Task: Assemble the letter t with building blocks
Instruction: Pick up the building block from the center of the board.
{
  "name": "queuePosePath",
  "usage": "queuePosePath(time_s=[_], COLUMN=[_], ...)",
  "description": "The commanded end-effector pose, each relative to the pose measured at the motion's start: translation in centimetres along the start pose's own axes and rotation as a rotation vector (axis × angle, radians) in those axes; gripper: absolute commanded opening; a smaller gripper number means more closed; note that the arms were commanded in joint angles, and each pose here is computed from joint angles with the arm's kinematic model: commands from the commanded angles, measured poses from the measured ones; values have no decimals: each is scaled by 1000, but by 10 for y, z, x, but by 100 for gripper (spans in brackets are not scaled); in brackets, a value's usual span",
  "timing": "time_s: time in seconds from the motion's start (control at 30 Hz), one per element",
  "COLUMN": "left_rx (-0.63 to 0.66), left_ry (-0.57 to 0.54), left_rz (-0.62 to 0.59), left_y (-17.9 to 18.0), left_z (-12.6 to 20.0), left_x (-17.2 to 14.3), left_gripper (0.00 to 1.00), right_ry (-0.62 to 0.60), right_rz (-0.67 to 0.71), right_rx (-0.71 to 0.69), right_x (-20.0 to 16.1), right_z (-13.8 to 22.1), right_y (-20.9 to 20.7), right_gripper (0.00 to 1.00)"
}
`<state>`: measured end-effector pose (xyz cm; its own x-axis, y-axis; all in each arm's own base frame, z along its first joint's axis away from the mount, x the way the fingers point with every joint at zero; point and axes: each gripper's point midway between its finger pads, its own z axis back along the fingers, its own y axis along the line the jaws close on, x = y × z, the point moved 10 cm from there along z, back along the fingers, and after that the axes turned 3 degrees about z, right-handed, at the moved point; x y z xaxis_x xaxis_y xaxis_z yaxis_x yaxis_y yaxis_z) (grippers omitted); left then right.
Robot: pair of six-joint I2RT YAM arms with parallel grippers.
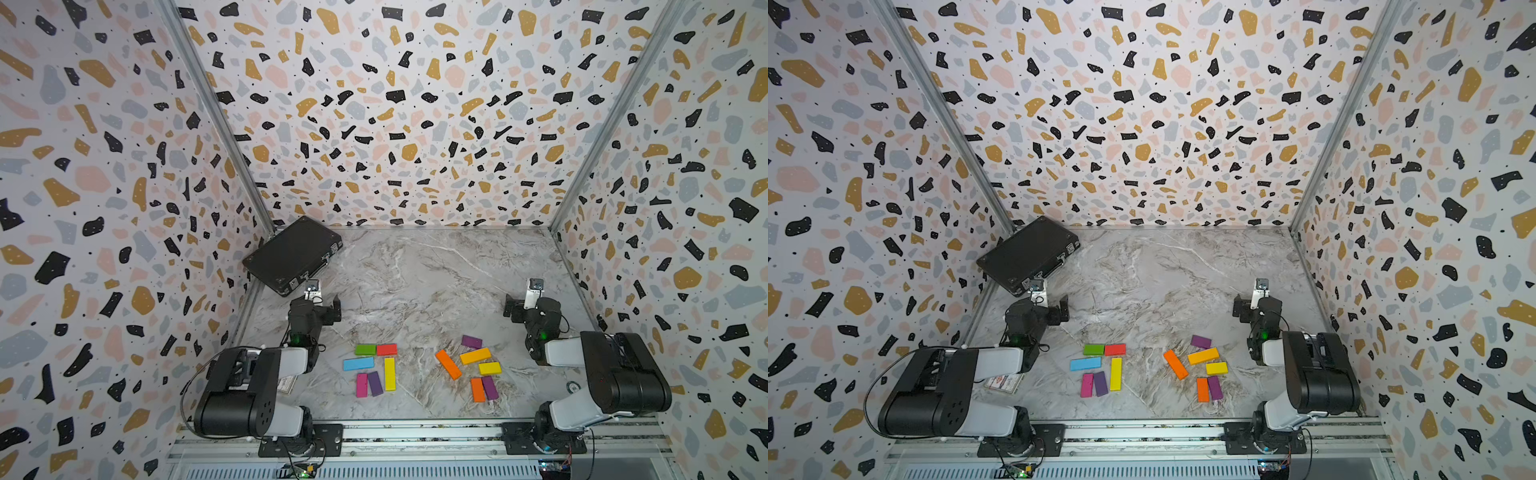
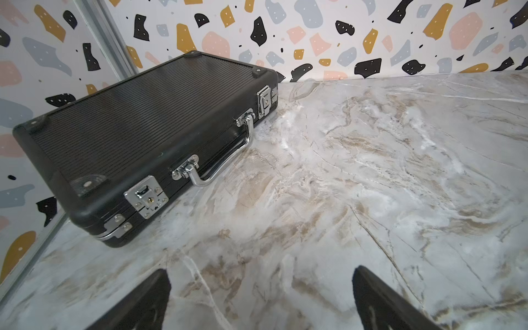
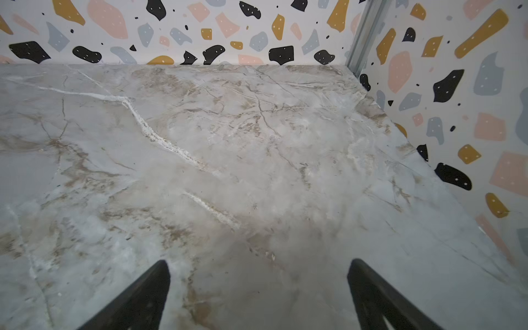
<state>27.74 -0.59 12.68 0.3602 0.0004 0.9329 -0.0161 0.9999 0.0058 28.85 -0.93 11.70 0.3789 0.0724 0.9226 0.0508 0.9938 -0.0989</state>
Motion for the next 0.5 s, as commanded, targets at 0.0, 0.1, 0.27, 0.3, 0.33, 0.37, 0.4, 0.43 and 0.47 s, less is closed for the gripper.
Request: queuePosePath(time_s=[0.0, 0.1, 0.27, 0.3, 0.33, 0.37, 0.4, 0.43, 0.47], left_rx=[-23, -42, -47, -48, -49, -49, -50, -50, -50], left_ry=[-66, -78, -74, -75, -74, -73, -75, -74, -73], left_rz=[-7, -13, -17, -18, -18, -17, -18, -18, -19], left_y=[-2, -3, -3, -4, -4, -4, -4, -4, -4], left_z=[4, 6, 5, 5, 5, 5, 5, 5, 5], left_x=[4, 3, 3, 3, 3, 3, 3, 4, 4], left_gripper=[99, 99, 99, 99, 99, 99, 99, 99, 99], right_ry=[-20, -18, -18, -18, -18, -17, -17, -18, -18], right_rz=[9, 9, 9, 9, 9, 9, 9, 9, 9], right_rx=[5, 5, 6, 5, 7, 6, 5, 7, 7], right_x=[3, 3, 3, 3, 3, 3, 3, 3, 3], right_z=[2, 2, 2, 2, 2, 2, 2, 2, 2], right_y=[1, 1, 1, 1, 1, 1, 1, 2, 2], right_gripper=[100, 100, 100, 100, 99, 100, 100, 100, 100])
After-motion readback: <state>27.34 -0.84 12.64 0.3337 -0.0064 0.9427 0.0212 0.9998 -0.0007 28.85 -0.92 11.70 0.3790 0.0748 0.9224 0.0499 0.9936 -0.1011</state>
